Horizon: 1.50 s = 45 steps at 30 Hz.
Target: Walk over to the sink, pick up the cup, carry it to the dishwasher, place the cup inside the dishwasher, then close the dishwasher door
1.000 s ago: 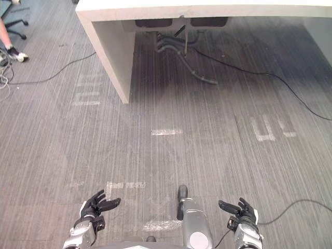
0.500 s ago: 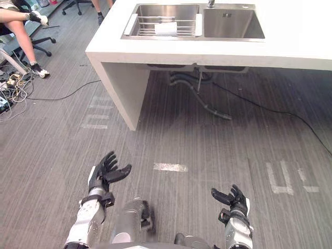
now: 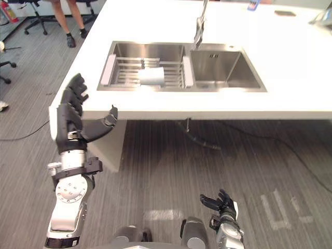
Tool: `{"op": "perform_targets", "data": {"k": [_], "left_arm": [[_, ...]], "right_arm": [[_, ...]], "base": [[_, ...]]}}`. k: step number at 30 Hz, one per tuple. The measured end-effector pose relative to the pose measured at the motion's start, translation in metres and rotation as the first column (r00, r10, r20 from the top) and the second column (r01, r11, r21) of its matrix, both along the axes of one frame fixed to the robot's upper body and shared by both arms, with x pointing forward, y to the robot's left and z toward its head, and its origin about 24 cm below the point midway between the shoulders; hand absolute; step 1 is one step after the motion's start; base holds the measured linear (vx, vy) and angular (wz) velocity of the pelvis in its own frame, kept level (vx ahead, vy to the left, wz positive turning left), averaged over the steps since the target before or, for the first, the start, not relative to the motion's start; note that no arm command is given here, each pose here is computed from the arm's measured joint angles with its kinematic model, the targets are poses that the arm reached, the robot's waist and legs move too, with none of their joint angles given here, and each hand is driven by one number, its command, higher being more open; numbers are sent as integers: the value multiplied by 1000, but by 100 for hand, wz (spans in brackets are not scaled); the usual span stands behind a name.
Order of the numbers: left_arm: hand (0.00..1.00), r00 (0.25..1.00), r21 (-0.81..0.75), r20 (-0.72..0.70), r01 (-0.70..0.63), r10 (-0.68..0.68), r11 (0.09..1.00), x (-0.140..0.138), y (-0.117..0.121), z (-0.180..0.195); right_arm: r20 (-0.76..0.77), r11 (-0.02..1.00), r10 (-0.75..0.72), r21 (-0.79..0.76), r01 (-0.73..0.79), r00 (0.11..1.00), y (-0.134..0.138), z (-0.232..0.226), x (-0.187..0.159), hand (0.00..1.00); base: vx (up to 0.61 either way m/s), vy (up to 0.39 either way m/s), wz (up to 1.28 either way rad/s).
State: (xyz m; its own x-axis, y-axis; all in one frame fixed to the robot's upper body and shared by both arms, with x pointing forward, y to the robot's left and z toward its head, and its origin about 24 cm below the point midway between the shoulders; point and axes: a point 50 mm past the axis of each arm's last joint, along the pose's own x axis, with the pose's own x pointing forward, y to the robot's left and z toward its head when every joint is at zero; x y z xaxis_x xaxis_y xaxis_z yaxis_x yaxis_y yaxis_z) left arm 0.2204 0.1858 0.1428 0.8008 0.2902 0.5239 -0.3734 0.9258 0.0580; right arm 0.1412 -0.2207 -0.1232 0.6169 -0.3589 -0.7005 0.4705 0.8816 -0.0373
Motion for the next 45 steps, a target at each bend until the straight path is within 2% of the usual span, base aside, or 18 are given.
{"op": "perform_targets", "data": {"k": [3,5,8,10,14,19,25,30,33,41,45], "left_arm": [[90,999,24,-10,-37,38,999,8,5,-3],[90,996,63,-82,-27,32,998,17,4,-16],[90,988,120,-125,104,-88,987,31,-13,-16],[90,981,195,-114,177,-157,965,33,-20,-8],[90,974,360,-3,214,-228,908,32,-25,27],[90,946,516,6,274,-324,812,44,-48,39],[90,927,592,-223,374,-301,713,63,-48,1],[90,900,638,-326,436,-290,635,75,-50,-12],[90,885,659,-404,457,-231,598,86,-38,-24],[90,852,681,-516,471,-89,561,96,-12,-48],[90,858,709,-510,462,-65,533,97,-11,-47]], "right_arm": [[-43,1000,-11,-10,10,999,-5,-5,-15,90],[-107,1000,-14,-29,11,994,-17,-11,-27,90],[-128,1000,-5,-19,2,992,-18,-13,-38,90],[-97,1000,1,-28,-4,995,-20,-8,-38,90],[-16,997,10,-74,-11,1000,-32,6,-26,90],[-56,996,-25,-82,20,998,-44,2,-38,90],[-131,999,-38,18,41,991,-17,-15,-54,90],[-157,998,-46,27,51,987,-17,-19,-56,90],[-187,998,-41,35,48,982,-17,-23,-58,90],[-227,998,-34,45,45,973,-18,-27,-64,90],[-230,998,-29,45,40,973,-18,-28,-65,90]], "base": [[513,-263,77],[491,-226,55],[549,-324,55],[391,-219,28],[224,-86,-15],[114,109,9],[59,117,-6],[31,36,-8],[44,6,-11],[-9,35,-4],[-95,28,4]]}}
